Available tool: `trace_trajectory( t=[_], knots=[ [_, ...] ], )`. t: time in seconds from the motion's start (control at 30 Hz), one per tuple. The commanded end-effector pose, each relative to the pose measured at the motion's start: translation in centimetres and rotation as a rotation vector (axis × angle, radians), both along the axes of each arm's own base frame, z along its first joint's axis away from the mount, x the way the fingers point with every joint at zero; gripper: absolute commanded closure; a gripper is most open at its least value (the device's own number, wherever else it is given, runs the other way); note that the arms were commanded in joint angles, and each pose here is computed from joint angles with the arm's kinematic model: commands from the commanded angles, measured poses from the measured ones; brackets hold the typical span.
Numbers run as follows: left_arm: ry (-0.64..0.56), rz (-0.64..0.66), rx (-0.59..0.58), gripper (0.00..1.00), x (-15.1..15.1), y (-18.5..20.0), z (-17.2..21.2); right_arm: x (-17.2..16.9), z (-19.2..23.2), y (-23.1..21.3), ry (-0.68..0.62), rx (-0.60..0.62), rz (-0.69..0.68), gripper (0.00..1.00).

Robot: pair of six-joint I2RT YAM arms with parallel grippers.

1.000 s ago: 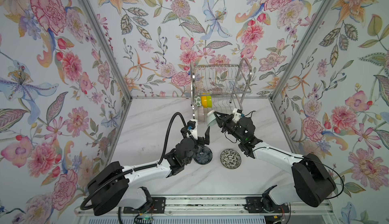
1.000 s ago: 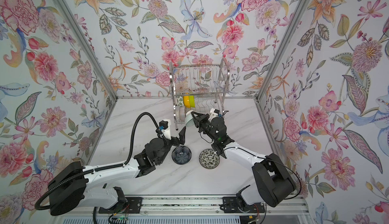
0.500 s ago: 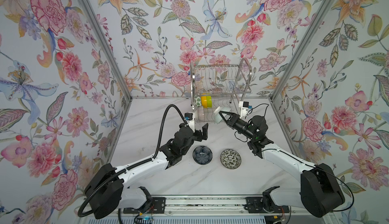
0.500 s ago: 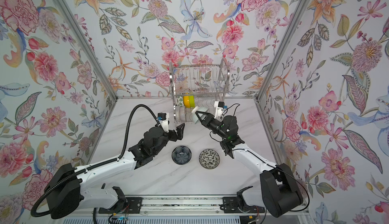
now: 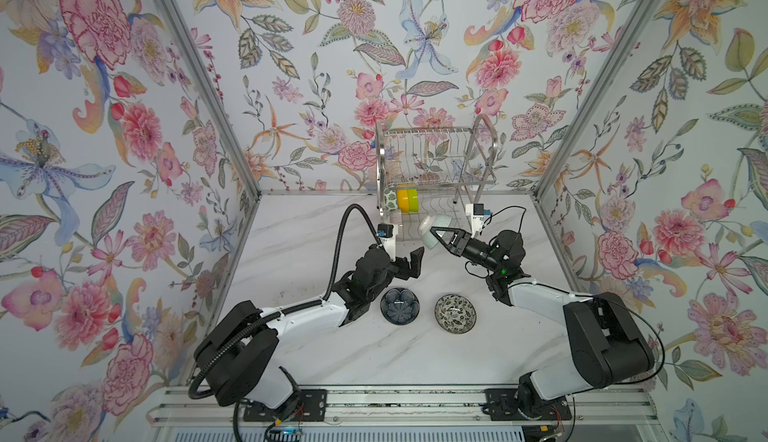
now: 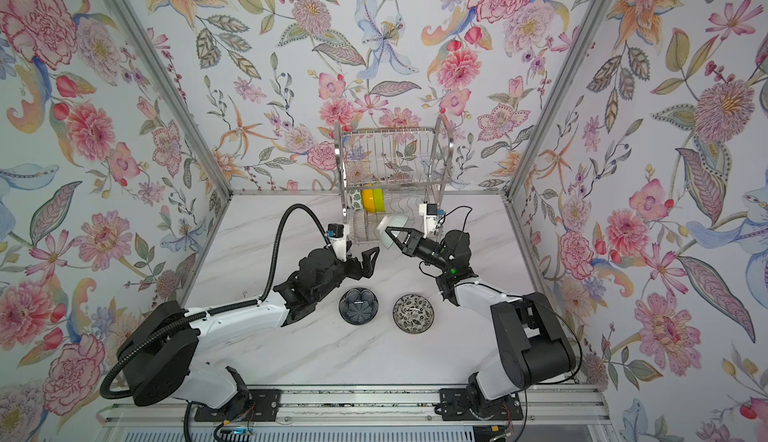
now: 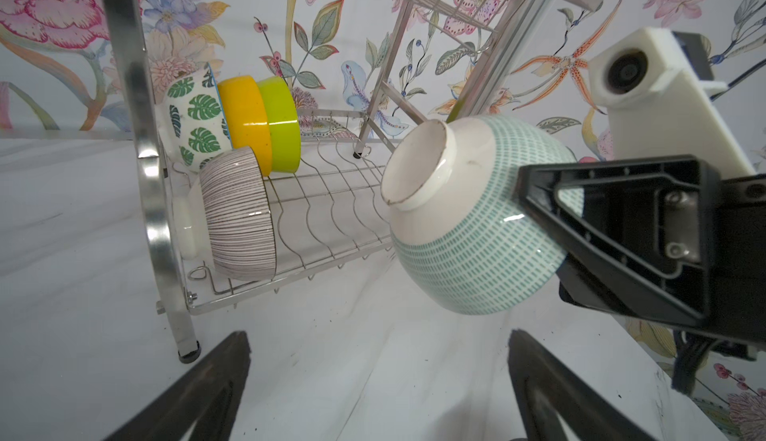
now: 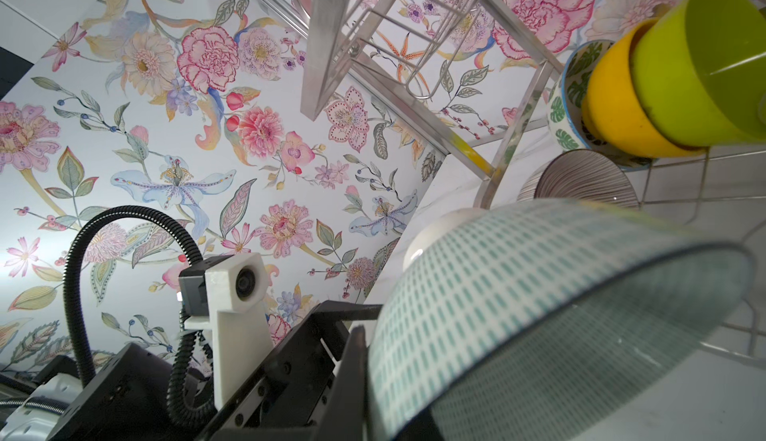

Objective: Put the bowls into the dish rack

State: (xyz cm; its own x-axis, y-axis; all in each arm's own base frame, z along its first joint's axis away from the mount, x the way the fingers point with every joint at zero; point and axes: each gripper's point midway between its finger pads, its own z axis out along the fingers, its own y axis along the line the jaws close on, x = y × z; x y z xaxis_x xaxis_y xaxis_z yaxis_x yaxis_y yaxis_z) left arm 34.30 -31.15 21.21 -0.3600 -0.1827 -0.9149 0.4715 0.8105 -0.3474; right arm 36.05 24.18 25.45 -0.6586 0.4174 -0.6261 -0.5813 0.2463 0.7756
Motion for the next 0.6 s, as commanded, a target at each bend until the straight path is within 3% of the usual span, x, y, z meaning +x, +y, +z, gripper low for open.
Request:
trace_trajectory(
  t=[0.0,0.3,0.57],
  knots=[
    [-0.041,-0.03,-0.014,0.01,0.4,0.1,-0.3,-0.3,2.6,0.2,-0.176,0.022,0.052,1.0],
    [-0.083,-0.054,0.079,0.01,1.1,-0.1,-1.2,2.1,0.2,-0.1,-0.145,0.055,0.039,1.0],
    [-0.086,0.025,0.308,0.01,2.4,1.6,-4.1,4.4,-0.6,-0.3,-0.11,0.099,0.032,1.0]
  ],
)
